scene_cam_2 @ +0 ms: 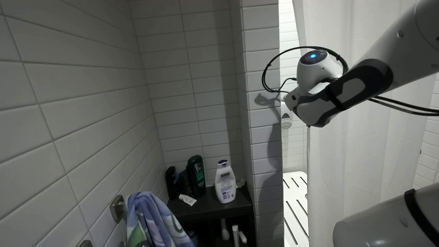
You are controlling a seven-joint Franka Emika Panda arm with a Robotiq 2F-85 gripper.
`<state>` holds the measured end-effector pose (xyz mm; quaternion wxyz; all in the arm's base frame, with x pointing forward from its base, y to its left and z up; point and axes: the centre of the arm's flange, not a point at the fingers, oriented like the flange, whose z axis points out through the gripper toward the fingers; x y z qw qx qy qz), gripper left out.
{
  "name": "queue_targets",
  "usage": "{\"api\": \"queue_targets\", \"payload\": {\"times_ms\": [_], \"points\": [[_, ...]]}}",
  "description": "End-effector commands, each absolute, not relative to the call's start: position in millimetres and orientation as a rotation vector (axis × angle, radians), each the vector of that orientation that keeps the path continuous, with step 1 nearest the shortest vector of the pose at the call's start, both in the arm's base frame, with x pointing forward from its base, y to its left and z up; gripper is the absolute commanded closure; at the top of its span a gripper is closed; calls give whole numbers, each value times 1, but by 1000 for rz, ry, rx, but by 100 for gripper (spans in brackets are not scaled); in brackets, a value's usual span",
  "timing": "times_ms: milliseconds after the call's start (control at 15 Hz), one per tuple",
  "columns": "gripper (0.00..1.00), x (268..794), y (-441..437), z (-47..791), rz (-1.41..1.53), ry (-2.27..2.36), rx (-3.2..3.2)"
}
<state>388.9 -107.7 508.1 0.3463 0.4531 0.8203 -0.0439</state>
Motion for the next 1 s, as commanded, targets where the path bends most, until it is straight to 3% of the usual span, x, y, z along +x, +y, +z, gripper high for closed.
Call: {"api": "queue_targets", "payload": {"times_ms": [0, 933], "points": [[100, 392, -131, 515, -126, 2108, 1251], [100, 387, -175, 515, -184, 2070, 1391]]}}
